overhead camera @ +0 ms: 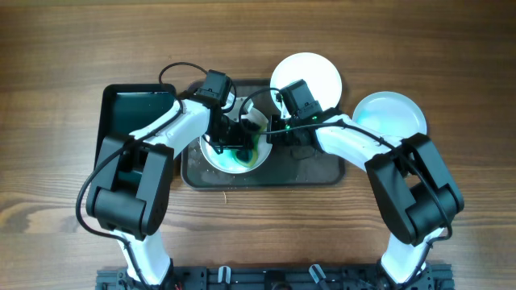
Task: Clean dirty plates on tray and stack at the side
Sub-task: 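Scrub the plate with the sponge while right gripper holds it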
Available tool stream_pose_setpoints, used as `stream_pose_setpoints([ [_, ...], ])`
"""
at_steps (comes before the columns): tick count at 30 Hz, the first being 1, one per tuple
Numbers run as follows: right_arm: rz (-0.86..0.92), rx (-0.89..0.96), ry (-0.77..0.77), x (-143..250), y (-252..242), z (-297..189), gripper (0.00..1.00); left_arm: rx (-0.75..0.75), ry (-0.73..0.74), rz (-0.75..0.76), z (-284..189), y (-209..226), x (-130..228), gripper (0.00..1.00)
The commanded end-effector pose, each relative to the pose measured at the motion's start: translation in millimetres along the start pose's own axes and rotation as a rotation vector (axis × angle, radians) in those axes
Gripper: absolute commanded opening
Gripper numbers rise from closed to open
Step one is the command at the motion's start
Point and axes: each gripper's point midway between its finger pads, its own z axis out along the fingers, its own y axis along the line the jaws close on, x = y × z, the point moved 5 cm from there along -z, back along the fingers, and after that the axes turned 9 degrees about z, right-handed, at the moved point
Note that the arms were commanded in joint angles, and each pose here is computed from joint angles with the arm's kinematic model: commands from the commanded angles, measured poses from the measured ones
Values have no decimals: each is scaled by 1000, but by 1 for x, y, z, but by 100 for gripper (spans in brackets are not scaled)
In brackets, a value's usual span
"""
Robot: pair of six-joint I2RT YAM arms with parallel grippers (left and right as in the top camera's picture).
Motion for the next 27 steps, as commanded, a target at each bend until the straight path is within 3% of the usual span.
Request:
stream_pose_setpoints([
  [1, 6, -48, 60, 9, 12, 9, 4, -261, -52, -225, -3, 36, -13, 4],
  [5, 7, -47, 62, 9, 12, 9, 4, -614, -174, -496, -39, 78, -20, 4],
  [8, 7, -46, 63, 9, 12, 9, 4, -703, -157, -560, -44, 85, -9, 4],
  [11, 7, -46, 62, 9, 12, 9, 4, -696, -112, -565, -42, 81, -1, 4],
  [13, 7, -46, 63, 10, 12, 9, 4, -545, -34, -532, -31, 64, 3, 4],
  [14, 8, -46, 63, 10, 12, 9, 5, -311, 29, -418, -20, 39, 0, 4],
  [16, 8, -46, 63, 10, 12, 9, 4, -51, 51, -257, -14, 9, -6, 4],
  [19, 16, -45, 64, 10, 12, 9, 4, 94, 37, -182, -14, -9, -12, 4],
  [22, 18, -42, 66, 10, 11, 9, 4, -30, 1, -237, -15, 8, -17, 4],
  [27, 18, -41, 68, 10, 11, 9, 4, -500, -102, -496, -31, 65, -13, 4],
])
